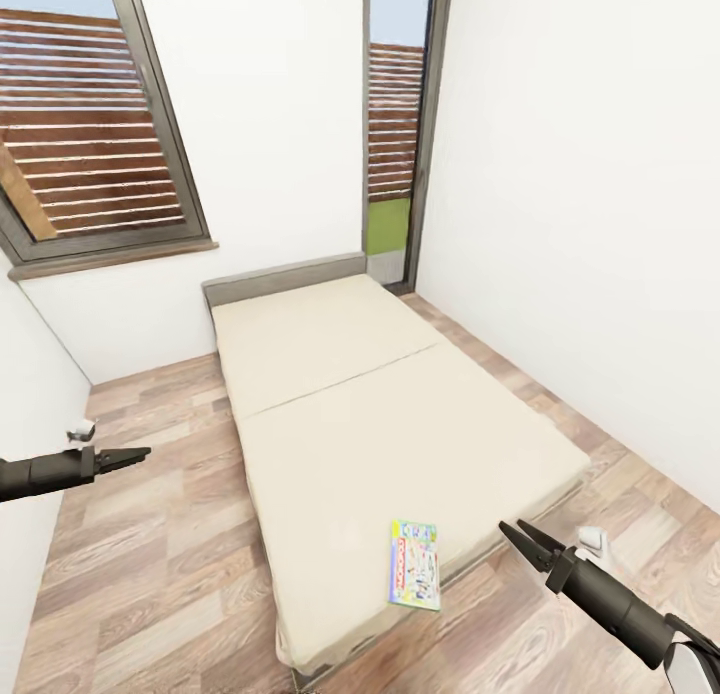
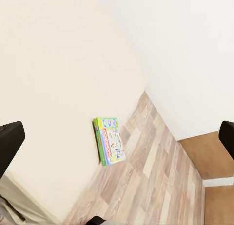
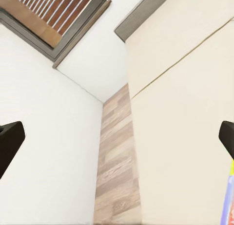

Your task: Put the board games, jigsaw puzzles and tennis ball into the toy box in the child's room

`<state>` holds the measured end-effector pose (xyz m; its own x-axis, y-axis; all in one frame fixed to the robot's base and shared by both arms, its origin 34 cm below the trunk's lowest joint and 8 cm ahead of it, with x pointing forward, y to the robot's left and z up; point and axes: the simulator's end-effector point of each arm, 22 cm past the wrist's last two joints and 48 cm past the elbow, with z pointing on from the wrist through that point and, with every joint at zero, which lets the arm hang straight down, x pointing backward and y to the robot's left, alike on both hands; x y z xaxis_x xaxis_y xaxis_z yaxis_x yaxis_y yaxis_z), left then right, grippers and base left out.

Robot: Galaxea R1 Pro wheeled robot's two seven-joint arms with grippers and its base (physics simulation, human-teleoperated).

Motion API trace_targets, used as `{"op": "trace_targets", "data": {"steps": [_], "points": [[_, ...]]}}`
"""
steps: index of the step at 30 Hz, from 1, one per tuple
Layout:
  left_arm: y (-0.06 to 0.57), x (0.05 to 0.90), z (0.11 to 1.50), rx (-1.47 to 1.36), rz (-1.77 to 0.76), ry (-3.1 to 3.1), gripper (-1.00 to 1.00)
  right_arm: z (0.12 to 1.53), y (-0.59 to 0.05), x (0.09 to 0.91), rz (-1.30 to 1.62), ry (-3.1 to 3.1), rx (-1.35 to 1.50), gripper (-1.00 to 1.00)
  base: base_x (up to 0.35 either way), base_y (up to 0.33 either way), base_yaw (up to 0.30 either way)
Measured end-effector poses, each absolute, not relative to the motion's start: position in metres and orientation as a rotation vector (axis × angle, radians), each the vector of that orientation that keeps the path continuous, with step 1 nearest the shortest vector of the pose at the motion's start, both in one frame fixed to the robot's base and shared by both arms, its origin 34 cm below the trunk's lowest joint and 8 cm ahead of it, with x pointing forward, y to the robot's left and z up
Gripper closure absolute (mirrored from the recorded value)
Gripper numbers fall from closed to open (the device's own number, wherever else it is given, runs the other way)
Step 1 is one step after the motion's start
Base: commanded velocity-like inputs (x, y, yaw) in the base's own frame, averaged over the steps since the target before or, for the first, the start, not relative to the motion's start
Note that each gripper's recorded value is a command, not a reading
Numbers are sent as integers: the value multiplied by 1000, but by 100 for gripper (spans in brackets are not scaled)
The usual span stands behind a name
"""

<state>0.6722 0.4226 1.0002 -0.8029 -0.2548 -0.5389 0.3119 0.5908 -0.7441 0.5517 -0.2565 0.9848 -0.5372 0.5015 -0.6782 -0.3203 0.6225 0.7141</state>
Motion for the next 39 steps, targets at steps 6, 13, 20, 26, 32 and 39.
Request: {"op": "trace_targets", "data": {"steps": [6,13,20,26,32,39], "points": [[423,672,1000,46,-1192,2202,-100,985,-256,552,1051,1866,145,-100,0,-293,287],[423,672,1000,46,-1192,2201,-100,985,-256,552,1051,1865,145,-100,0,-269,289],[423,672,1000,46,-1192,2202,-100,985,-256,552,1052,1865,145,-100,0,-157,290],[423,672,1000,46,-1192,2202,-100,985,-256,552,1052,1865,145,-100,0,-54,290],[423,672,1000,46,-1192,2201,-100,985,-256,552,1052,1865,145,-100,0,-14,290],[423,672,1000,46,-1192,2201,-100,985,-257,552,1051,1864,144,-100,0,-3,290]]}}
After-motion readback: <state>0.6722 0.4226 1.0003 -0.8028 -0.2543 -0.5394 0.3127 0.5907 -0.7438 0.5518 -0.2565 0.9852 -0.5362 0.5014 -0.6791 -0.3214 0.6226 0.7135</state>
